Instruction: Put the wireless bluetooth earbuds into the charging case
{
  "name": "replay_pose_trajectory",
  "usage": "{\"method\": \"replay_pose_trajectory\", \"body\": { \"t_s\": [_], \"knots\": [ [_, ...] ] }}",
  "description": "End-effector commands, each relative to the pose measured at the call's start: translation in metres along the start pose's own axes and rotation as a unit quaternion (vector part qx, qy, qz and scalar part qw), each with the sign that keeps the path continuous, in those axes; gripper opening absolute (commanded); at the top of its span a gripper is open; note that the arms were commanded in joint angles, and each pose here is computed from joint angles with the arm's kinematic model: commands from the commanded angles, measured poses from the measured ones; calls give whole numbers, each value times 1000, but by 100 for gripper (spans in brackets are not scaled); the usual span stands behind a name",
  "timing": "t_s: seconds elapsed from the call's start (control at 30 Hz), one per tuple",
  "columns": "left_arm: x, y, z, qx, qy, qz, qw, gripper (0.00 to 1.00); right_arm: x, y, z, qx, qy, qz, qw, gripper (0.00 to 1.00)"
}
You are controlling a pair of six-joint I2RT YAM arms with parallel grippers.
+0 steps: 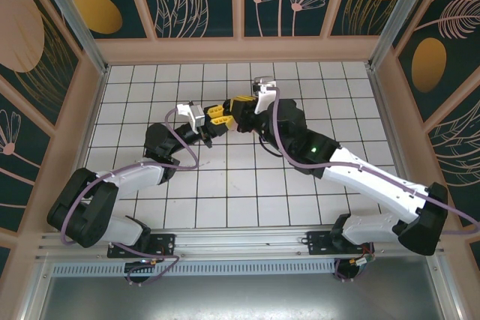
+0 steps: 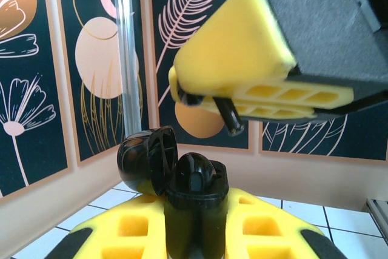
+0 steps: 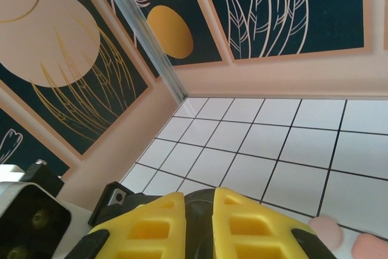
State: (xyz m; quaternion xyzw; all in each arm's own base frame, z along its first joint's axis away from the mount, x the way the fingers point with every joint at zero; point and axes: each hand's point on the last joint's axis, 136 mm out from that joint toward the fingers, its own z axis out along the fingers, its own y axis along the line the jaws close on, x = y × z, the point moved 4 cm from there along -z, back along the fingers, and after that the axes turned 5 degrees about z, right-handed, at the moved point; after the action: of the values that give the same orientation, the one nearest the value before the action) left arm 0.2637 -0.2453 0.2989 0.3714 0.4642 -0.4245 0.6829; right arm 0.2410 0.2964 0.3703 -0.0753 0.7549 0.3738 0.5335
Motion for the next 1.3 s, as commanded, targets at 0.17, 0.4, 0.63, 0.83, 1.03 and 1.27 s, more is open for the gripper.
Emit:
{"method": "replay_pose_trajectory", "body": {
  "t_s": [0.17, 0.4, 0.63, 0.83, 1.03, 1.27],
  "knots": [
    [-30, -6, 3, 19, -43, 24, 999, 0, 17, -13, 15, 25, 15, -13, 999, 13],
    [-33, -8, 3, 21, -45, 27, 998, 0, 24, -21, 17, 43, 22, -21, 999, 13],
    [-38, -5, 3, 9, -48, 30, 998, 0, 39, -18, 14, 28, 54, -65, 996, 10],
    [-42, -4, 4, 7, -54, 27, 998, 0, 55, -18, 13, 26, 76, -88, 993, 10],
    [-42, -3, 4, 3, -54, 24, 998, 0, 52, -17, 15, 28, 68, -74, 995, 10],
    [-27, 7, 4, -29, -36, 6, 999, 0, 1, 2, -1, -2, 8, -20, 1000, 10]
  ]
}}
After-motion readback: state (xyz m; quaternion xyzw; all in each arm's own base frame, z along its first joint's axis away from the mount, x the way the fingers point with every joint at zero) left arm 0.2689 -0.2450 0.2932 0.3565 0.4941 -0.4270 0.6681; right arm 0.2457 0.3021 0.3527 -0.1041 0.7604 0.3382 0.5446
